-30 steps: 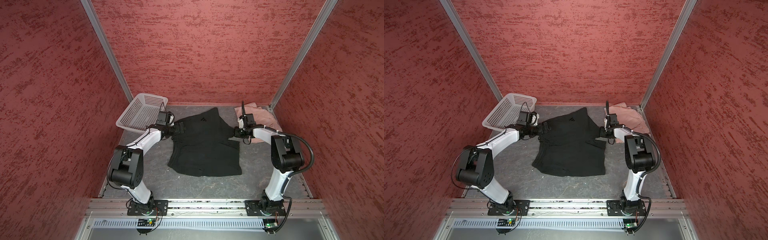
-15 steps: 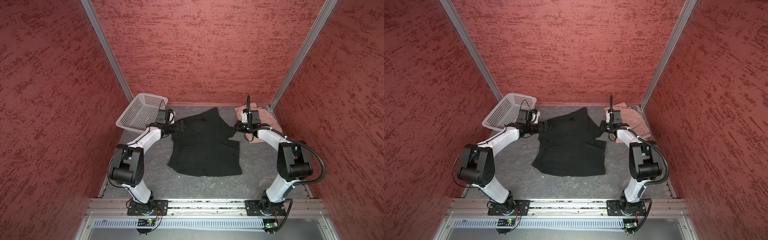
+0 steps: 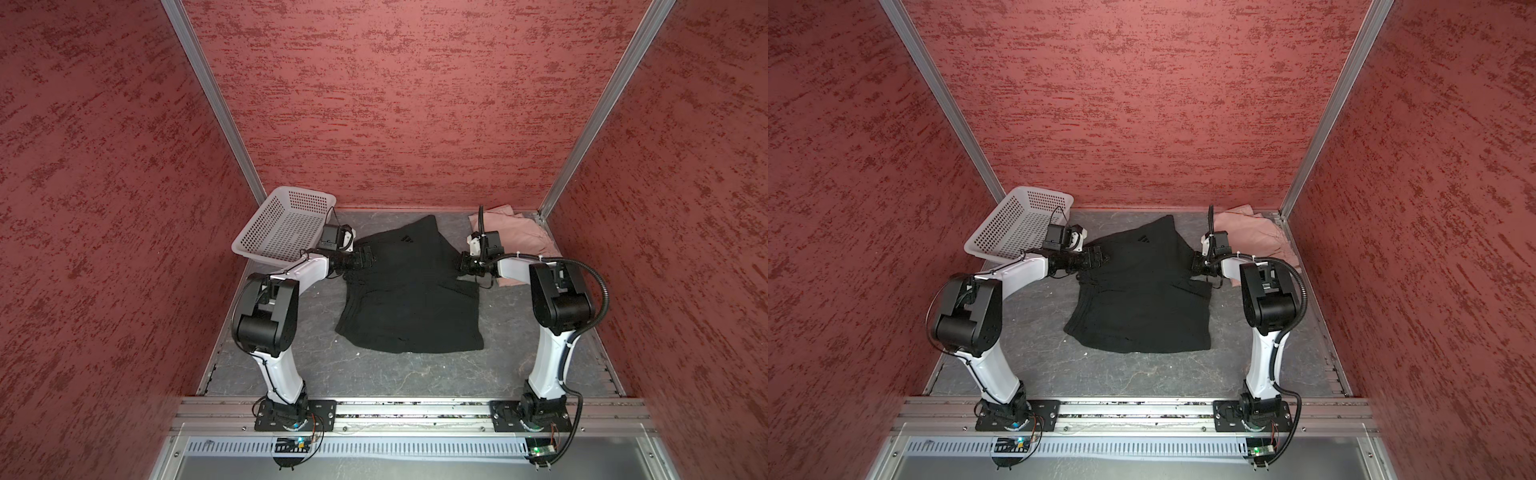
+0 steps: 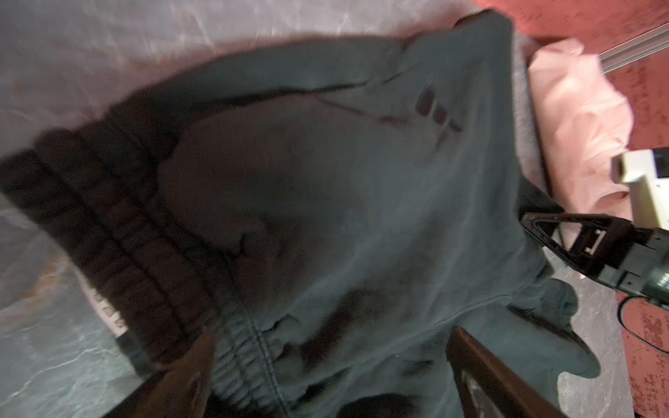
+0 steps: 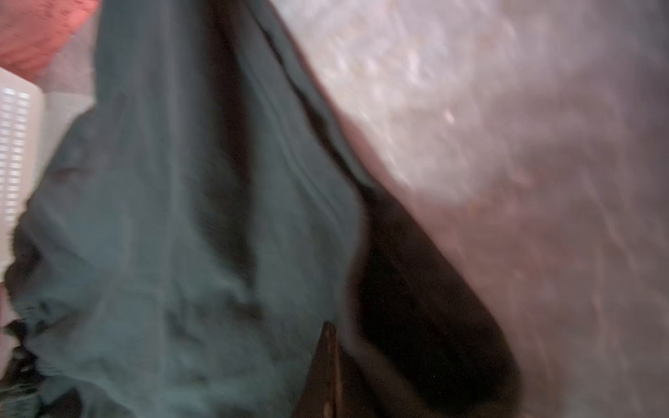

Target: Fold and stack the shorts

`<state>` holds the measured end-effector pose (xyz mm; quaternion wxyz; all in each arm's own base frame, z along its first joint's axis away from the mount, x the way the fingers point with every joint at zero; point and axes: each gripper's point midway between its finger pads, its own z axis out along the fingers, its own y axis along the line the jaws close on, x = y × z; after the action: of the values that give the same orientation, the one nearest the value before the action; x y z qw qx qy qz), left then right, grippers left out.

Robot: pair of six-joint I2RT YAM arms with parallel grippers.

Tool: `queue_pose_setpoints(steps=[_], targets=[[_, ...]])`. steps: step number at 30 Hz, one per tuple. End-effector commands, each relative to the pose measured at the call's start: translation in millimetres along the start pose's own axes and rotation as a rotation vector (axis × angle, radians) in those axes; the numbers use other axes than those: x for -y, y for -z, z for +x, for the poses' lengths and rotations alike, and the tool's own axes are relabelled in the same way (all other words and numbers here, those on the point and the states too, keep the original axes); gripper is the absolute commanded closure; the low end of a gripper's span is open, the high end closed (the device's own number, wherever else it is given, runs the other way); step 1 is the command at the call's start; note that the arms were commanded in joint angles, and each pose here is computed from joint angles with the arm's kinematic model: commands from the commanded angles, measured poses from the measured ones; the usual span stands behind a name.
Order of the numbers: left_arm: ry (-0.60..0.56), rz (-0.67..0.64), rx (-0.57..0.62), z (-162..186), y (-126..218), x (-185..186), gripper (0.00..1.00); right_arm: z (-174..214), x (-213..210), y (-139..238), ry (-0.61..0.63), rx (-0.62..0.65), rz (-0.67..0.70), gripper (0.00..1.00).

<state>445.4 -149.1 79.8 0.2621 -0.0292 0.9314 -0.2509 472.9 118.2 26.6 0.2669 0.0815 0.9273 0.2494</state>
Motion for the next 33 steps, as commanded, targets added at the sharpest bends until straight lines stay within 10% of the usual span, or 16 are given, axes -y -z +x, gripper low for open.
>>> queue_pose_setpoints(steps=[1, 10, 13, 22, 33], targets=[[-0.02, -0.021, -0.005, -8.1, -8.6, -5.4, 0.01, 0.5, 9.6, 18.2, -0.023, 0.071, 0.047, 1.0], [-0.074, -0.022, -0.046, -11.3, -40.2, -11.7, 0.01, 38.2, 29.2, 43.3, -0.088, 0.088, 0.077, 0.95], [-0.106, -0.002, -0.051, -22.0, -39.5, -3.0, 0.01, 23.6, 23.1, 59.0, -0.066, 0.127, 0.084, 0.68], [-0.135, 0.089, 0.111, -47.8, 72.1, 65.7, 0.01, -8.2, -55.0, 148.0, 0.119, 0.281, -0.113, 0.38], [0.235, -0.114, 0.168, 69.5, 159.5, -24.4, 0.01, 209.7, -162.8, 140.5, 0.676, -0.158, -0.134, 0.35]])
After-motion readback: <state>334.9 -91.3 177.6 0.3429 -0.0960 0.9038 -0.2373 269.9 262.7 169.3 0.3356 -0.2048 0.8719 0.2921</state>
